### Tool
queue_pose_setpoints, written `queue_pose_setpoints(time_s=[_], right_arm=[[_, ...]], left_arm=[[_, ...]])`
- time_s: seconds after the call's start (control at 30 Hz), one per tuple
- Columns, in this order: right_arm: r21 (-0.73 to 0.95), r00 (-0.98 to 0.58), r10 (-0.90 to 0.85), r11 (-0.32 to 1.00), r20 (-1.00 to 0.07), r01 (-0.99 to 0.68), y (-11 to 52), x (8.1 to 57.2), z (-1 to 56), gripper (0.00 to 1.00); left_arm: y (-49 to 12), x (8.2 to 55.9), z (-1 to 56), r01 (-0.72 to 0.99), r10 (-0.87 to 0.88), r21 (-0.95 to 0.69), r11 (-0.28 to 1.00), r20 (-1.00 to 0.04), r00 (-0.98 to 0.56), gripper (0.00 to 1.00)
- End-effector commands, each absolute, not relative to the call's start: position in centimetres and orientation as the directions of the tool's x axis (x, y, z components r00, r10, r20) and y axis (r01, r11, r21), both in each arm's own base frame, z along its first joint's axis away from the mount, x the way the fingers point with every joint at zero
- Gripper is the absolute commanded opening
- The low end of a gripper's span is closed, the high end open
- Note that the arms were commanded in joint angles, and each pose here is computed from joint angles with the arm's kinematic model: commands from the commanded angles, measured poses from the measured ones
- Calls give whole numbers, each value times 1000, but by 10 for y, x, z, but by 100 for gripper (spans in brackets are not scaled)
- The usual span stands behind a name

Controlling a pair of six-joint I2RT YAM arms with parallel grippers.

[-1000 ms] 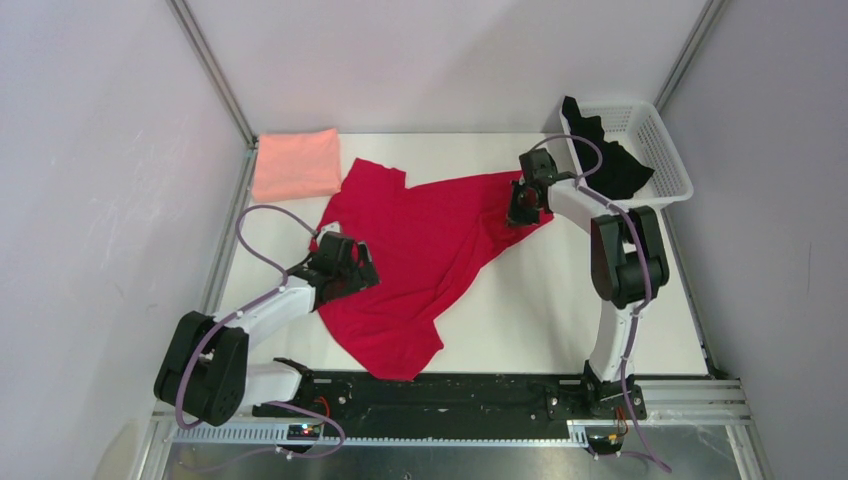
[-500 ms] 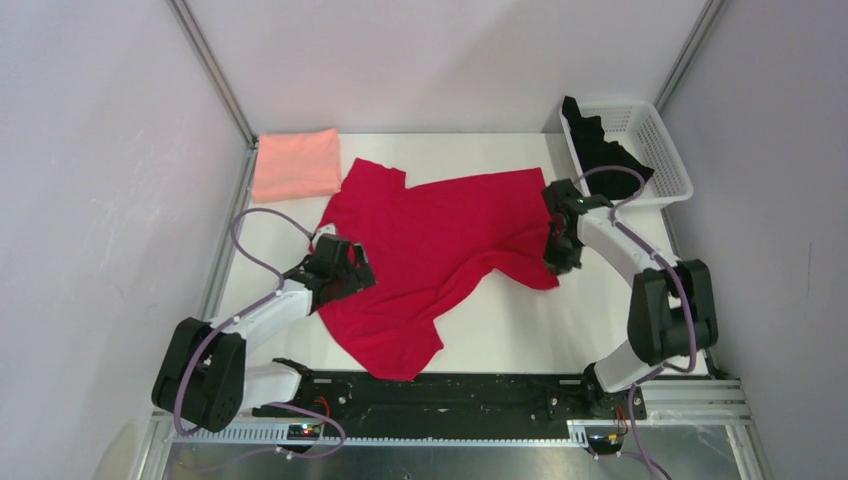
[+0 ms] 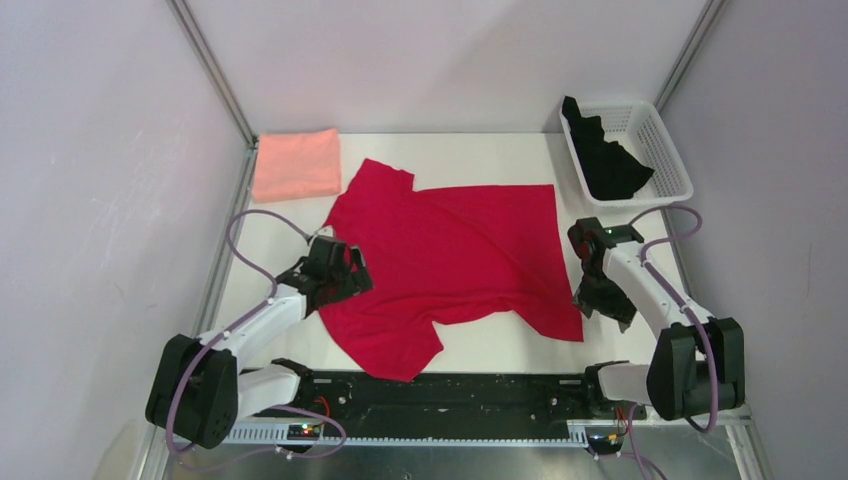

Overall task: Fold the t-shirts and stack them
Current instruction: Flatten out the tshirt

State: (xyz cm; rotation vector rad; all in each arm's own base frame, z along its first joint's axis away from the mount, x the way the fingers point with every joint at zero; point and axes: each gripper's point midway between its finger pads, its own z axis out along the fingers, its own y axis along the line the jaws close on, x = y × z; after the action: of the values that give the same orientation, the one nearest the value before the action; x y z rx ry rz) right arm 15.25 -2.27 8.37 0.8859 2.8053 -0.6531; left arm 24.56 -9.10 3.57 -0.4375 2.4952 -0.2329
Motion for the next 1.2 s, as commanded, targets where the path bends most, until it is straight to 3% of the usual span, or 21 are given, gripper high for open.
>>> queue_pose_setpoints(time_s=[0.0, 0.03, 0.07, 0.17, 0.3, 0.5, 0.73, 0.97, 1.17], right_arm=[[-308, -761, 478, 716, -439, 627, -34, 186, 113, 88], [-200, -737, 462, 764, -494, 613, -20, 211, 116, 97], [-155, -751, 420, 813, -510, 561, -11, 225, 119, 98], [231, -709, 399, 916, -581, 327, 65, 296, 137, 99], [413, -689, 333, 909, -643, 55, 136, 358, 141, 99], [422, -740, 354, 901, -572, 105, 147, 405, 93, 99], [430, -790, 421, 875, -446, 224, 125, 423, 37, 100], [337, -788, 485, 865, -379, 371, 81, 432, 17, 99], [334, -828, 425, 891, -367, 309, 79, 450, 18, 99]], left_arm=[[-90, 272, 73, -222, -345, -271, 937, -610, -713, 100], [-91, 275, 78, -216, -345, -276, 936, -617, -707, 100], [-93, 281, 87, -203, -341, -283, 937, -632, -696, 100], [-98, 295, 103, -178, -330, -288, 941, -657, -677, 100], [-103, 324, 111, -174, -306, -258, 950, -667, -679, 100], [-99, 353, 70, -209, -292, -208, 956, -578, -762, 100], [-103, 379, 35, -206, -285, -210, 956, -489, -824, 100], [-89, 426, 23, -241, -334, -251, 938, -454, -826, 100], [-94, 466, 26, -175, -306, -326, 929, -409, -860, 100]])
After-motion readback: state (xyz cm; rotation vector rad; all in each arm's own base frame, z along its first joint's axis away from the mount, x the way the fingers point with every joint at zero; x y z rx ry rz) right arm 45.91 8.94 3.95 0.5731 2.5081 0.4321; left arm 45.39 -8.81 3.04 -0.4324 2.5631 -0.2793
